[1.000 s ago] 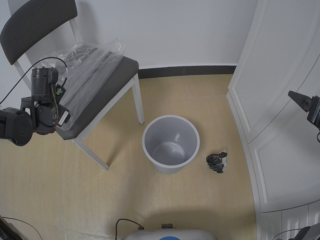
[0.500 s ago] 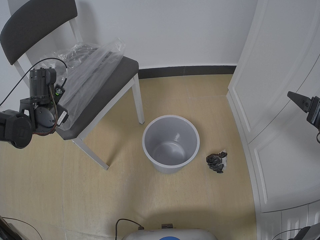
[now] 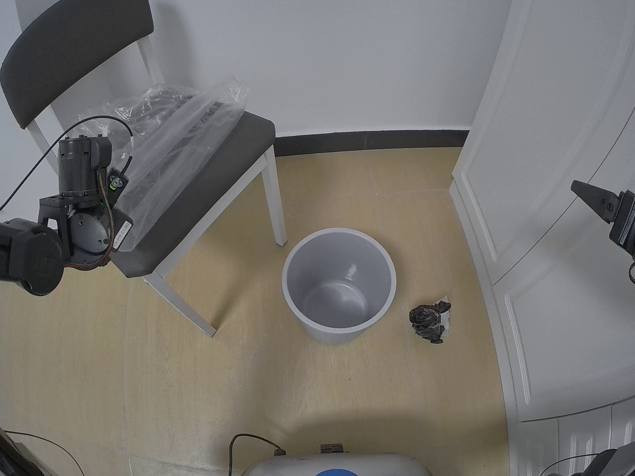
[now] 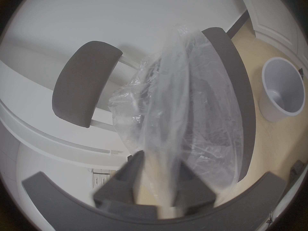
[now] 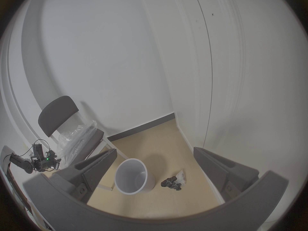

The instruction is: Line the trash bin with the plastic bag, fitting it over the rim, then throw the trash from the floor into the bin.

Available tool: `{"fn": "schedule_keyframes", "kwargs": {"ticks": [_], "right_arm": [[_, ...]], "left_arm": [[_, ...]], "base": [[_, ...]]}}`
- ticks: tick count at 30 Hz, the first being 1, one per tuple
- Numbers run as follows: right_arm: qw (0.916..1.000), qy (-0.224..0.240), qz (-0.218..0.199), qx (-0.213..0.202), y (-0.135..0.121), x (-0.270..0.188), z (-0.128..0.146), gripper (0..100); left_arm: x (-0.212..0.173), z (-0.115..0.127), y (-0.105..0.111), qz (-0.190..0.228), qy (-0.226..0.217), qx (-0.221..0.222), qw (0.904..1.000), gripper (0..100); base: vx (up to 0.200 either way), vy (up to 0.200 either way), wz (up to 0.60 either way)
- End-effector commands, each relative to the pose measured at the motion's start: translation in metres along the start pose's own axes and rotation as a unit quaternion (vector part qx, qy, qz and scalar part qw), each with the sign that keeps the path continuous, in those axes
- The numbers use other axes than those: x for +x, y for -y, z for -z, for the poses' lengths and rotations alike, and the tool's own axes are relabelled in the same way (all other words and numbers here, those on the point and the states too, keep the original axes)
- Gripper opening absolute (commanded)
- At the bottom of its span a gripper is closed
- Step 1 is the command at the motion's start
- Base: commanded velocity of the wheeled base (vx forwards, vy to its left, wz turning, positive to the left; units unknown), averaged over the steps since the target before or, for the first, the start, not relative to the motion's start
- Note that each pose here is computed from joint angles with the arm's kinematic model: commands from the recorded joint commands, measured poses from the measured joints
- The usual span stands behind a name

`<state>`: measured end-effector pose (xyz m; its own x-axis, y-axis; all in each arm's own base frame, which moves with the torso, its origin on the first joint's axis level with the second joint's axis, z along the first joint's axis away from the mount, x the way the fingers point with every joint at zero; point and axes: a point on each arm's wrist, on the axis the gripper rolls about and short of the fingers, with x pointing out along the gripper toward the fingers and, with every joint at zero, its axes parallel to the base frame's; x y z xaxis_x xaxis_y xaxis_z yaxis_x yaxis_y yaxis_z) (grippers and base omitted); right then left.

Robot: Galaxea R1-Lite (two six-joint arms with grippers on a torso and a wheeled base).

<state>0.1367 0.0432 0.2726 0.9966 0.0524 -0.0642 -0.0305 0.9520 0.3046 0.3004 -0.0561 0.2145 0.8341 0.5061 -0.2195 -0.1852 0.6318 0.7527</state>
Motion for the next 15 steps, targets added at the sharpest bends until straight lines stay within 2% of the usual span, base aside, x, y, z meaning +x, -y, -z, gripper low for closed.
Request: {"fn": "schedule_keyframes", "kwargs": {"ticks": [1,10,15], "right_arm": [[1.0,0.001,-0.001,0.0,0.0,-0.001,0.0,100],[1.0,-0.002,-0.002,0.0,-0.001,0.002,0.001,100],[0.9991,-0.024,-0.034,0.002,-0.012,0.005,0.01,100]], "left_arm": [[-0.004,0.0,-0.003,-0.002,0.004,-0.003,1.0,0],[-0.004,0.001,-0.002,-0.003,0.005,-0.006,1.0,0],[-0.012,-0.004,-0.007,-0.007,0.025,-0.02,0.9995,0]], "base": [[0.0,0.0,0.0],[0.0,0.0,0.0],[0.0,0.0,0.0]]}}
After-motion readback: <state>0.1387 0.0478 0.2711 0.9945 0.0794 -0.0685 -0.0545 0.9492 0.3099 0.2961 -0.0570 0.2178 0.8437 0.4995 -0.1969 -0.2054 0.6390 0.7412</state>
